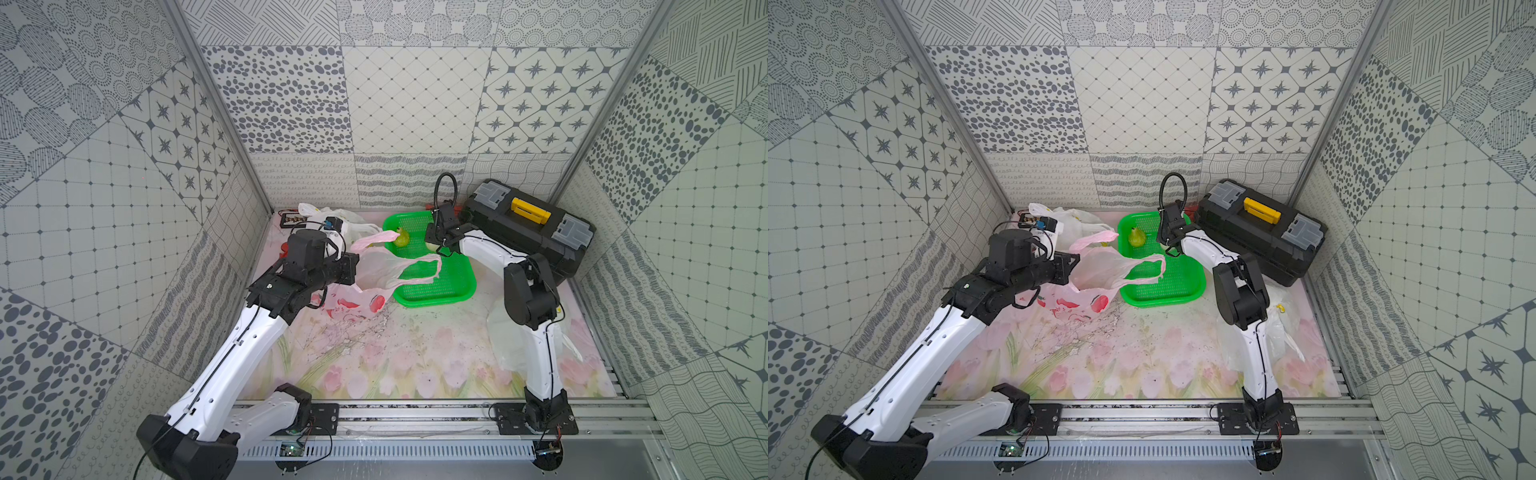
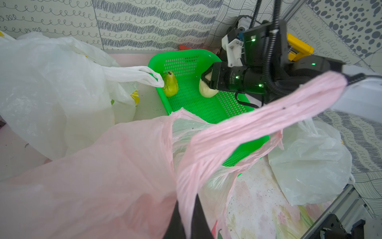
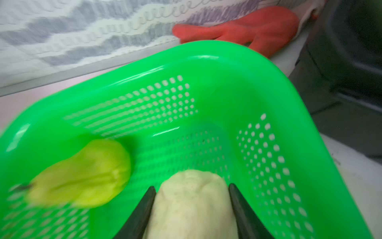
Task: Place the pears into plastic bags & tie knots
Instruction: Pick up the pear from the basket, then place the pear in the plastic bag.
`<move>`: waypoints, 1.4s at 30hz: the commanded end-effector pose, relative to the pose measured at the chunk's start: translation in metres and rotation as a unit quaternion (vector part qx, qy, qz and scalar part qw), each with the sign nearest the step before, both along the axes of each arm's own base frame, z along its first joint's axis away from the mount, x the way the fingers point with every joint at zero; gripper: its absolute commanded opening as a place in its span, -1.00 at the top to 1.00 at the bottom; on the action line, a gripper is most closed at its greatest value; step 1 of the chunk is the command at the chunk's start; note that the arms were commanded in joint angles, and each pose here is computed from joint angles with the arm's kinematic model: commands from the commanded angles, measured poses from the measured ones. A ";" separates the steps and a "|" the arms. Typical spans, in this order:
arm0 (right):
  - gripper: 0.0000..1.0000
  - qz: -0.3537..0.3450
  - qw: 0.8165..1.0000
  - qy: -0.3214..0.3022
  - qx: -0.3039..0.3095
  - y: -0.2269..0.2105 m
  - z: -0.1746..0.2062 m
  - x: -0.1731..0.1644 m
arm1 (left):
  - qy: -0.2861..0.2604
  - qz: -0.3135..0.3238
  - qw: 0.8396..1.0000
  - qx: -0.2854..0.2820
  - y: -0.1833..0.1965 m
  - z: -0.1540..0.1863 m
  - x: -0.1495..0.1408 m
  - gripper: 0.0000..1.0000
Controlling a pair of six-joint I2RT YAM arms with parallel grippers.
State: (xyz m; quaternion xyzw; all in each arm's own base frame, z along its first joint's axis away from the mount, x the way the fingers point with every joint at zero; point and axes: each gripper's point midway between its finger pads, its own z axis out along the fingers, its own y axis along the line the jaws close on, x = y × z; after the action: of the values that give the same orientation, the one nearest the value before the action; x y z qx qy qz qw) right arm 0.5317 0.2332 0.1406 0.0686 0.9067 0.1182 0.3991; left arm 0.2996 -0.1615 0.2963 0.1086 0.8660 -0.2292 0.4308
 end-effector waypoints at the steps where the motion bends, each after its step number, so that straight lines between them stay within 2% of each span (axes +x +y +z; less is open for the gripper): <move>1: 0.24 0.088 0.979 -0.126 0.131 0.048 0.119 -0.040 | -0.006 -0.006 1.000 0.004 -0.002 0.004 0.004 1.00; 2: 0.24 0.110 0.972 -0.146 0.151 0.055 0.141 -0.060 | -0.007 -0.004 1.000 0.004 -0.002 0.004 0.005 1.00; 5: 0.24 0.155 0.953 -0.169 0.199 0.075 0.171 -0.111 | -0.010 -0.003 1.000 0.004 -0.003 0.006 0.009 1.00; 8: 0.22 0.188 0.934 -0.175 0.246 0.099 0.183 -0.148 | -0.014 -0.004 1.000 -0.002 -0.005 0.010 0.011 1.00; 12: 0.22 0.232 0.916 -0.153 0.290 0.139 0.182 -0.174 | -0.018 -0.005 1.000 -0.017 -0.008 0.015 0.011 1.00; 17: 0.24 0.244 0.915 -0.082 0.310 0.182 0.137 -0.180 | -0.024 0.000 0.999 -0.027 -0.008 0.022 0.011 1.00; 21: 0.20 0.243 0.924 -0.055 0.290 0.202 0.101 -0.178 | -0.025 0.001 0.999 -0.026 -0.007 0.021 0.010 1.00; 23: 0.09 0.248 0.932 -0.057 0.260 0.209 0.089 -0.176 | -0.024 0.004 0.999 -0.025 -0.006 0.019 0.010 1.00; 24: -0.07 0.252 0.935 -0.051 0.244 0.211 0.083 -0.177 | -0.023 0.005 0.999 -0.023 -0.006 0.018 0.011 1.00; 26: -0.38 0.261 0.941 -0.046 0.212 0.209 0.075 -0.178 | -0.022 0.009 1.000 -0.019 -0.004 0.015 0.010 1.00; 29: -0.56 0.272 0.944 -0.050 0.178 0.200 0.077 -0.179 | -0.021 0.015 1.000 -0.007 0.000 0.010 0.010 1.00; 31: -0.62 0.275 0.943 -0.053 0.178 0.190 0.088 -0.178 | -0.018 0.022 1.000 0.001 0.003 0.006 0.010 1.00; 36: -0.63 0.263 0.941 -0.067 0.201 0.151 0.125 -0.168 | -0.011 0.058 0.998 0.017 0.016 0.000 0.015 1.00; 39: -0.60 0.211 0.949 -0.087 0.215 0.111 0.146 -0.146 | 0.003 0.097 0.995 0.035 0.032 -0.008 0.017 1.00; 42: -0.55 0.137 0.958 -0.092 0.232 0.067 0.144 -0.112 | 0.022 0.132 0.990 0.033 0.049 -0.018 0.018 1.00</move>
State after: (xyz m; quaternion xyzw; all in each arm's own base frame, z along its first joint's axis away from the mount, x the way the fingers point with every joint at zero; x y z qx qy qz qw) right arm 0.4017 0.3295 0.2872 -0.0290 0.8156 0.3913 0.4253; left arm 0.3133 -0.1431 0.2901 0.0633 0.8765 -0.1894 0.4380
